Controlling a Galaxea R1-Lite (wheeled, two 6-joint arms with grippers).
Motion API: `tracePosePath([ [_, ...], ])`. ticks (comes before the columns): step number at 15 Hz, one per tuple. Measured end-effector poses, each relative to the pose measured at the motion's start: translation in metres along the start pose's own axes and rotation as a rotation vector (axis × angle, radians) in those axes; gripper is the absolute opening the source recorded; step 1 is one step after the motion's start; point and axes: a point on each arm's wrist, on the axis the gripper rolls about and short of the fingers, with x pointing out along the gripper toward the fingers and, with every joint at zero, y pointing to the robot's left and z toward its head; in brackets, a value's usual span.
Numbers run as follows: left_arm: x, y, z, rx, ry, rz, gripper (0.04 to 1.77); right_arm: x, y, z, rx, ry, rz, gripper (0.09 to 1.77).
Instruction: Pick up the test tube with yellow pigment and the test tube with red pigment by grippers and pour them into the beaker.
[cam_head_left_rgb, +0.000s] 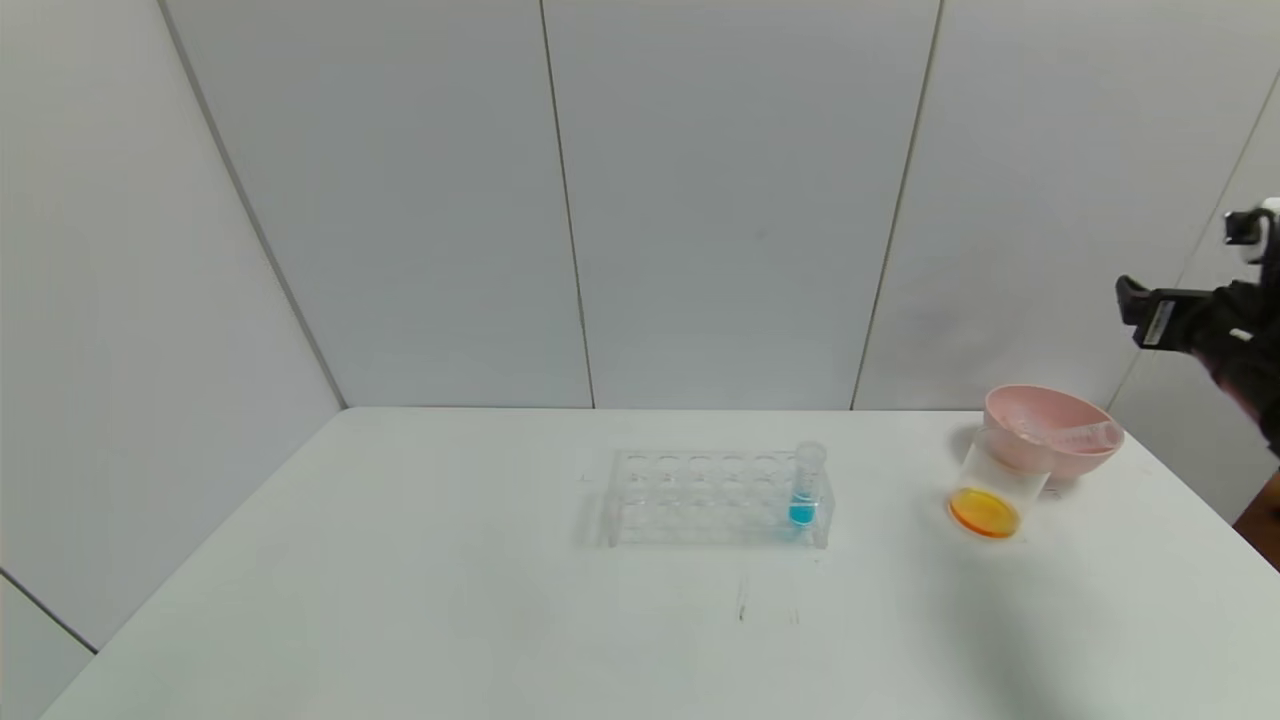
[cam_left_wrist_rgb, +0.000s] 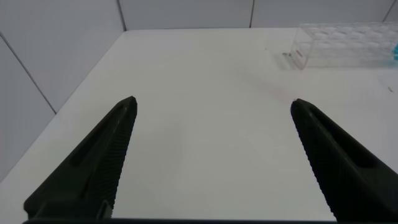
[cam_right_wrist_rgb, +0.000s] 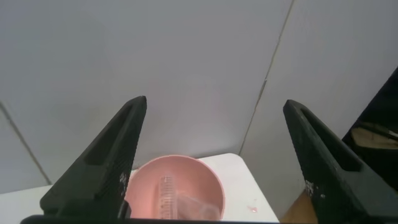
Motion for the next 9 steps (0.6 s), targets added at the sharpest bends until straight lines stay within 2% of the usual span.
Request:
tracePosePath([
  [2,0.000,0.000,0.000,0.000,0.000,0.000,1.76,-0.043,-0.008,0.045,0.018,-0.007,0.015,1.60],
  [4,0.000,0.000,0.000,0.000,0.000,0.000,1.76,-0.098,-0.018,0.081,0.037,-0.006,0.041,1.63],
  [7,0.000,0.000,0.000,0.000,0.000,0.000,1.76,-0.189,-0.037,0.113,0.078,-0.011,0.082,1.65],
  [9,0.000,0.000,0.000,0.000,0.000,0.000,1.76,-0.248,-0.054,0.120,0.113,-0.035,0.091,1.67],
])
